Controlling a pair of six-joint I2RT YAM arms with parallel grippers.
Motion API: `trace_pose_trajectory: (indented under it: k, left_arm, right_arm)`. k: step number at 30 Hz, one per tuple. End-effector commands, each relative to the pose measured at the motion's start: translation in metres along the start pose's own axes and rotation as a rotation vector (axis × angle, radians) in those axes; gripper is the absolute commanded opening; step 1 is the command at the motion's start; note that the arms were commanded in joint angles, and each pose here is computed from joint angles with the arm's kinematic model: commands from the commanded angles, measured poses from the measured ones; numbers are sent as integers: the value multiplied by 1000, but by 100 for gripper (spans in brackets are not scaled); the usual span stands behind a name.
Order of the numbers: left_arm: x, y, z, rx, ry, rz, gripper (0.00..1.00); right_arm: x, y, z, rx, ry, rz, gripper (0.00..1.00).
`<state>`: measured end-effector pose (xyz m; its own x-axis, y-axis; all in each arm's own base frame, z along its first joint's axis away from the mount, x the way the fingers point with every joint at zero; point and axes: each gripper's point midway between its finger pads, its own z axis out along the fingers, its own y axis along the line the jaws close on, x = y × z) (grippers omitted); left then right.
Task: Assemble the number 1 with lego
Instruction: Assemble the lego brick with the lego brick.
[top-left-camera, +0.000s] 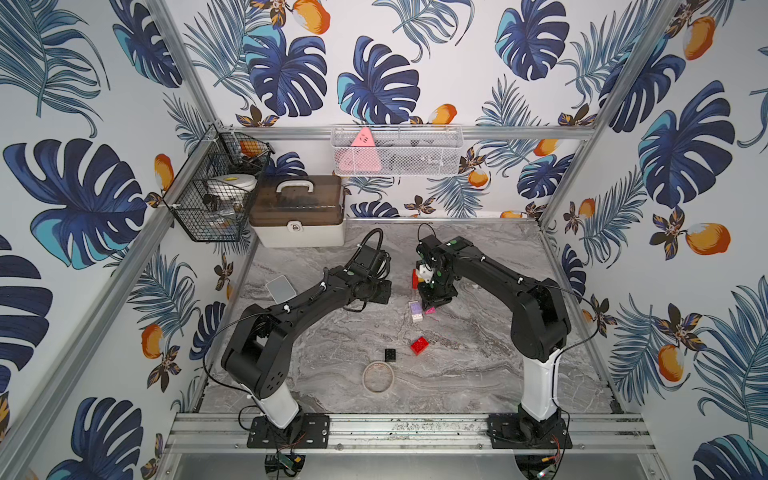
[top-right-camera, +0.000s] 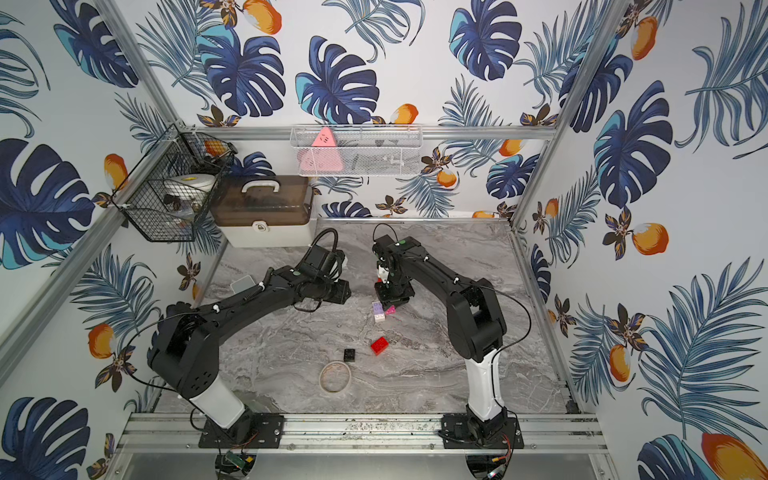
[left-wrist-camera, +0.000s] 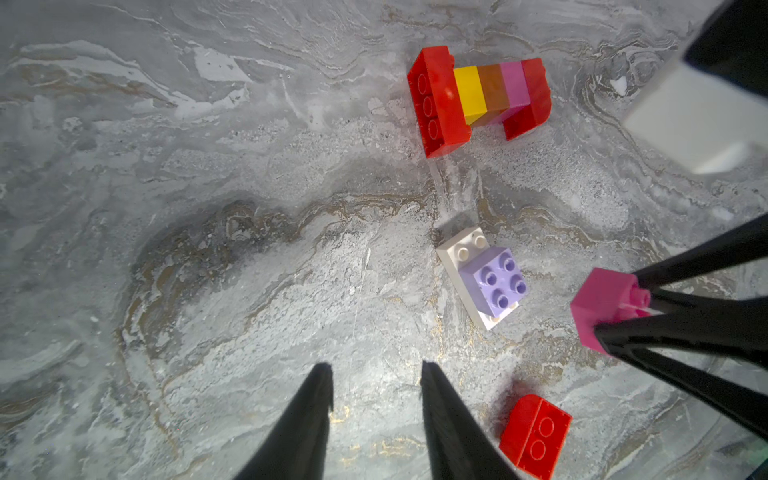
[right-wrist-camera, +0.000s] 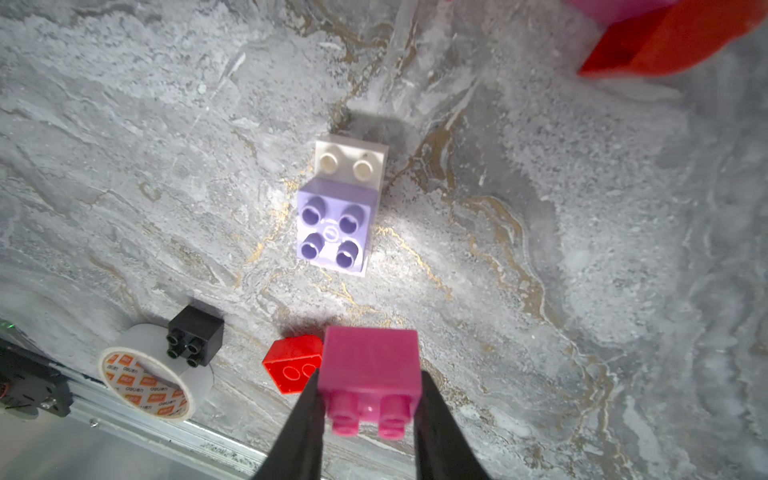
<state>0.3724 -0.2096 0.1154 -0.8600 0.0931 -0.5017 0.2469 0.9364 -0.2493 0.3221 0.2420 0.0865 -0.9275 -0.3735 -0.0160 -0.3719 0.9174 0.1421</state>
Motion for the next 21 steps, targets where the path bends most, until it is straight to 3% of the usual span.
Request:
trace_pose_trajectory:
  k: [1,21]
  left_arm:
    - [-10,1,-6,47,-42,-56,41]
    - [-17,12,-13,78,-70,-115,42]
  right_arm:
    - [-5,2,6,5,15,-37,18]
    - [-26,20,20,-55,44,0,20]
